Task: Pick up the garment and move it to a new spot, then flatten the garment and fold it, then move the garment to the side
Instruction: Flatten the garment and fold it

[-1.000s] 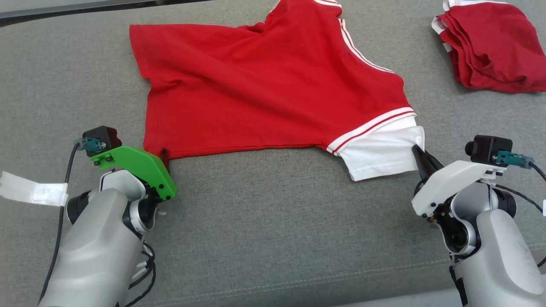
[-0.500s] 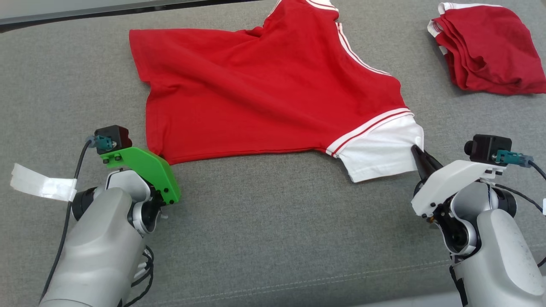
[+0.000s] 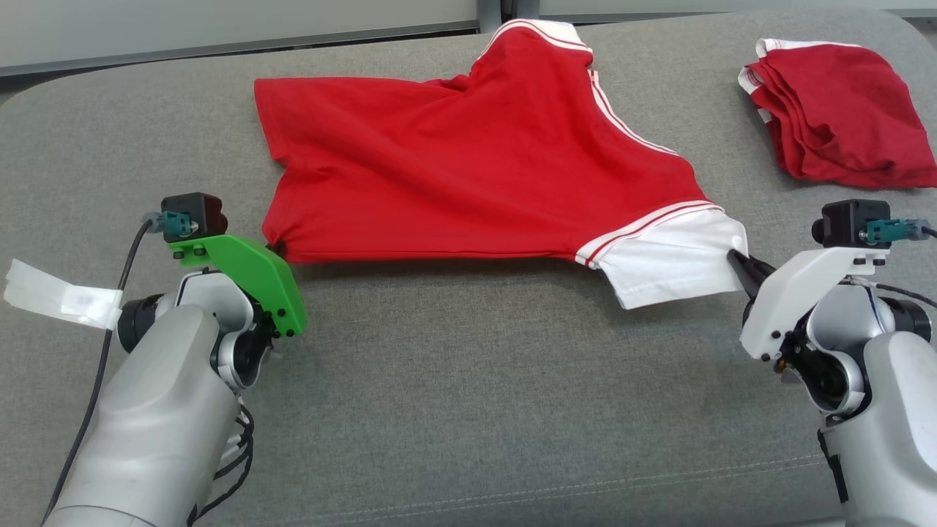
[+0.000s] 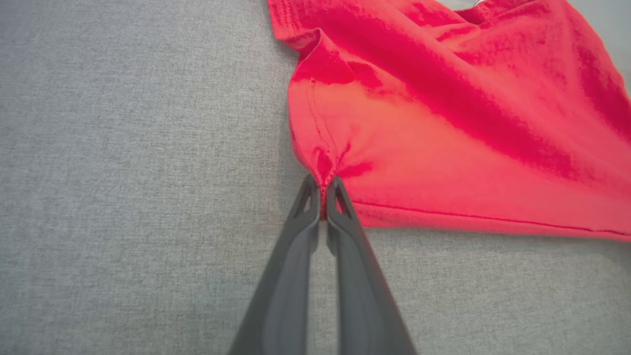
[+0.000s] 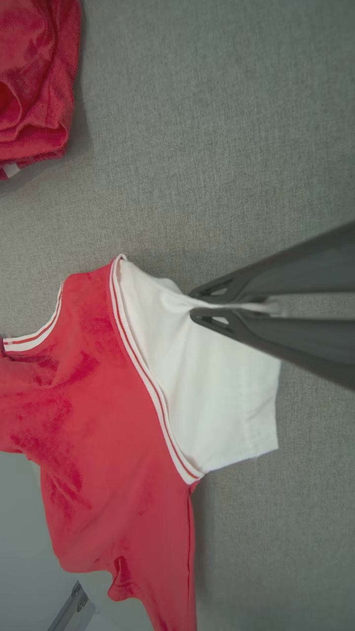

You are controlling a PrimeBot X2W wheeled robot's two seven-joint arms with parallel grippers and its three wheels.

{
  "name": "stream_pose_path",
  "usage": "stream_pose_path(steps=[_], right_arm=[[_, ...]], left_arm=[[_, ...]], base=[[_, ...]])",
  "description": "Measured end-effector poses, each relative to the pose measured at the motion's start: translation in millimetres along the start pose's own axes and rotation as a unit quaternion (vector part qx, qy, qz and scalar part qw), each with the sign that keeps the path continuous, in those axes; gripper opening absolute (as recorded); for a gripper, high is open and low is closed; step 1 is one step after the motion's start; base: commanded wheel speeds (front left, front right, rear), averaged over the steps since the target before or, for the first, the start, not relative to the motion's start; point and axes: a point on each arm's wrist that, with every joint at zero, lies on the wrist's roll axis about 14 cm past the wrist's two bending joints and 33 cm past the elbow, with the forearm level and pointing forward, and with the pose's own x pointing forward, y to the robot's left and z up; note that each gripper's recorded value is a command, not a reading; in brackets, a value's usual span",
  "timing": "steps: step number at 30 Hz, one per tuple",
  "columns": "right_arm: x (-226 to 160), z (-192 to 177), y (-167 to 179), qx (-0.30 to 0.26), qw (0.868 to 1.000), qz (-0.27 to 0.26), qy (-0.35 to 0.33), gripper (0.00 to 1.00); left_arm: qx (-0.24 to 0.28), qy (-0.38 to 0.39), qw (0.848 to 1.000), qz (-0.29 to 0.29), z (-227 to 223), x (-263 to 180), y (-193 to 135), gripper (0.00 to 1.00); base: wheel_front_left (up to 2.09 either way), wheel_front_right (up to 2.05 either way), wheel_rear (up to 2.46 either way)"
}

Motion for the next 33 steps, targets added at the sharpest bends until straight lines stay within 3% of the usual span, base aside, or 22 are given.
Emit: stream_pose_path(steps=[10,16,24,33], right_arm=[[-11.3,60.6,9.9,-0.026,0.999,0.015,-0.042,0.0],[-13.3,111.6,19.2,-0.045,0.995,0.016,-0.088,0.0],[-29.8,185.6,41.0,-0.08,0.984,0.021,-0.156,0.0],[-83.1,256.3,62.8,-0.118,0.964,0.016,-0.237,0.0]], left_arm=[[0.008,-0.054,0.998,-0.032,40.3,-18.3,-18.9,0.0],[0.024,-0.117,0.992,-0.047,104.3,-33.4,-34.6,0.0],[0.065,-0.187,0.977,-0.077,175.0,-68.1,-68.0,0.0],[0.102,-0.255,0.956,-0.1,231.4,-126.8,-100.9,0.0]], base=[[0.0,0.0,0.0],[0.0,0.0,0.0],[0.0,0.0,0.0],[0.0,0.0,0.0]])
